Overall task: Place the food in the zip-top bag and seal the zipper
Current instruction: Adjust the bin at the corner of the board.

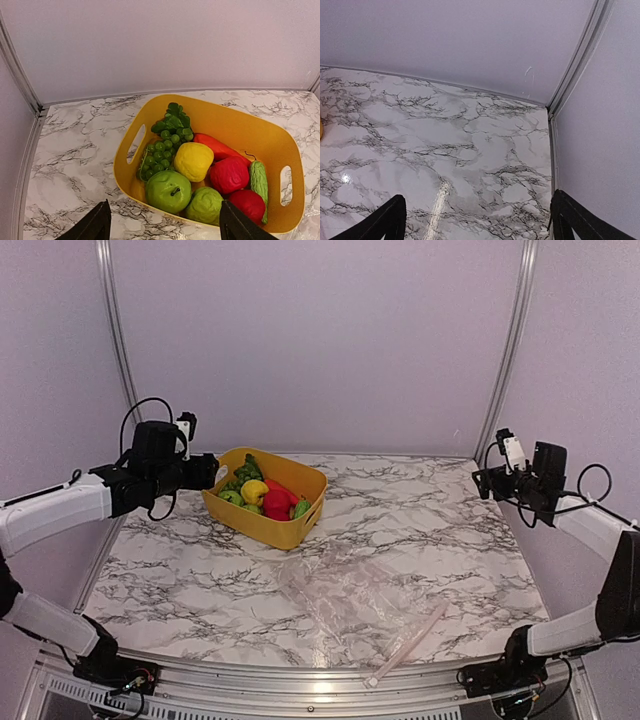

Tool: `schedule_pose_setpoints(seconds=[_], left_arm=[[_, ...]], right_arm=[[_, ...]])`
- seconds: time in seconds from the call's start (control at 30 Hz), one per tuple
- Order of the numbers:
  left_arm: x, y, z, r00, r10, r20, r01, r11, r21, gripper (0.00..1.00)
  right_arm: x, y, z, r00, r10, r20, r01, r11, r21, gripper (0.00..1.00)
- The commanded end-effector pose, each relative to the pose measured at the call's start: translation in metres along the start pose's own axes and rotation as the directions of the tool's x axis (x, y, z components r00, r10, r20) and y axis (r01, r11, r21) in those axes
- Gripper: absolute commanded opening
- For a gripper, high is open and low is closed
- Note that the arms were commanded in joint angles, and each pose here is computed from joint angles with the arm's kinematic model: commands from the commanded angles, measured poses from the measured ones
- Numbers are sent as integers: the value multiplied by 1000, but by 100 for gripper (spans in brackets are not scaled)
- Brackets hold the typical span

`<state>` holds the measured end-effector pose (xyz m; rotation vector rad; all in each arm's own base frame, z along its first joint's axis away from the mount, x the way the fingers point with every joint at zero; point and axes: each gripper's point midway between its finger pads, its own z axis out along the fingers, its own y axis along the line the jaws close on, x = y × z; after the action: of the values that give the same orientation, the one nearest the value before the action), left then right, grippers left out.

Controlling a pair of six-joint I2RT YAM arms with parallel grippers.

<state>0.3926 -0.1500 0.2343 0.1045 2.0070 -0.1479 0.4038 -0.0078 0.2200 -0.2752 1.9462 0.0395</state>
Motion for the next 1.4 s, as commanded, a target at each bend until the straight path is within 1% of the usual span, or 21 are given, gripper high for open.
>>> schedule_pose_setpoints(seconds=[0.0, 0.13, 0.23, 0.33, 0.4, 0.43, 0.53, 0.6, 0.67, 0.73, 0.8, 0.87, 1.03, 1.13, 1.23, 1.37], left_arm=[[12, -41, 6, 994, 46, -104, -35, 994, 101, 77], [22, -82, 13, 980, 100, -169, -70, 982, 174, 76], [23, -116, 17, 972, 140, -191, -99, 973, 210, 76], [27, -144, 24, 963, 145, -226, -95, 971, 217, 75], [31, -158, 31, 960, 129, -248, -75, 973, 217, 73], [32, -162, 34, 960, 109, -260, -59, 979, 194, 72], [38, -156, 40, 958, 10, -287, 13, 997, 78, 69], [40, -142, 37, 960, -100, -263, 100, 995, -12, 68], [42, -125, 28, 951, -225, -212, 214, 974, -77, 67], [48, -112, 20, 928, -333, -169, 318, 942, -106, 66], [54, -102, 16, 906, -398, -146, 381, 915, -134, 65], [60, -98, 15, 890, -433, -143, 411, 898, -157, 65], [73, -93, 16, 840, -523, -144, 492, 847, -201, 63], [75, -91, 20, 822, -552, -140, 511, 824, -244, 63], [78, -89, 24, 817, -559, -141, 503, 811, -297, 63], [86, -83, 30, 800, -581, -149, 500, 783, -370, 59]], right_arm=[[-5, -1, 0, 999, -35, 22, 34, 999, 39, 98], [-3, 11, 7, 997, -74, 6, 74, 997, 22, 98], [10, 29, 14, 988, -152, -29, 151, 988, -38, 98], [20, 40, 20, 980, -192, -48, 187, 979, -85, 98], [23, 47, 24, 977, -204, -58, 196, 973, -117, 98], [23, 49, 25, 976, -212, -59, 203, 971, -128, 98], [32, 55, 27, 972, -221, -81, 206, 965, -159, 97], [33, 59, 26, 970, -227, -80, 211, 961, -177, 97], [35, 62, 26, 970, -230, -84, 210, 958, -195, 96], [34, 64, 25, 969, -231, -87, 209, 955, -212, 96], [32, 65, 24, 969, -232, -83, 210, 953, -219, 95], [30, 82, 24, 965, -252, -65, 228, 939, -257, 95], [27, 92, 21, 960, -275, -52, 250, 926, -283, 95], [25, 95, 18, 959, -279, -42, 255, 922, -292, 95], [23, 95, 16, 959, -280, -38, 257, 920, -297, 94], [21, 96, 13, 958, -285, -27, 265, 919, -293, 94]])
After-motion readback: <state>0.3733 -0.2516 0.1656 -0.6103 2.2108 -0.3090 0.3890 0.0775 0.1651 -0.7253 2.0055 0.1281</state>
